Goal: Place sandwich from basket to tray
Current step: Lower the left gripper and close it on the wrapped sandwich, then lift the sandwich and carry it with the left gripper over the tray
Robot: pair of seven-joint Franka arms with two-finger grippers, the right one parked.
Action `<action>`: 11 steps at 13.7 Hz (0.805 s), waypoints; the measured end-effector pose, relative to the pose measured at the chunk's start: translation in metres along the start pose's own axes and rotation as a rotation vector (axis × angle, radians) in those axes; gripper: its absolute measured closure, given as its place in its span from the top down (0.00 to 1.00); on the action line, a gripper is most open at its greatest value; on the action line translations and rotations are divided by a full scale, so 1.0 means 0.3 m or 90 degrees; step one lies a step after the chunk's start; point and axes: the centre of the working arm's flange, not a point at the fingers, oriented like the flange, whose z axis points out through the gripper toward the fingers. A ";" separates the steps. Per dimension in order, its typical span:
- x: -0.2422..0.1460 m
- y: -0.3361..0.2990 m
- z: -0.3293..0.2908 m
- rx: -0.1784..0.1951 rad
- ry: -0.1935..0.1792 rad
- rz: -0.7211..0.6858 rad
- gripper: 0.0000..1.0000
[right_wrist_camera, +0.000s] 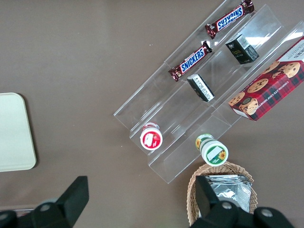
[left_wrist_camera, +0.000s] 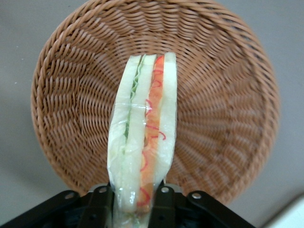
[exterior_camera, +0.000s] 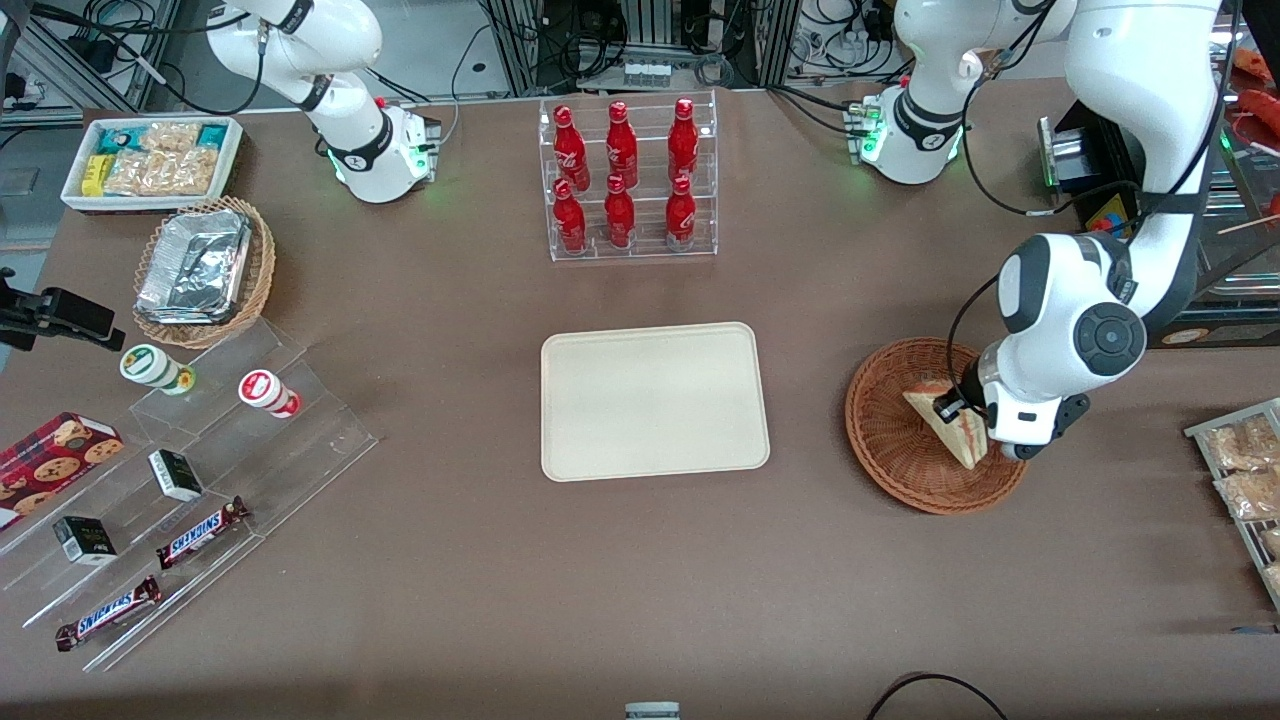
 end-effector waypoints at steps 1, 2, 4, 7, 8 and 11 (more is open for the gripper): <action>-0.035 0.045 -0.041 0.006 -0.003 0.024 0.19; -0.080 0.095 -0.069 0.013 -0.005 0.054 0.17; -0.175 0.187 -0.097 0.025 -0.009 0.113 0.17; -0.339 0.332 -0.076 0.033 -0.006 0.185 0.17; -0.408 0.393 -0.057 0.037 -0.006 0.213 0.17; -0.593 0.581 -0.009 0.039 0.000 0.265 0.17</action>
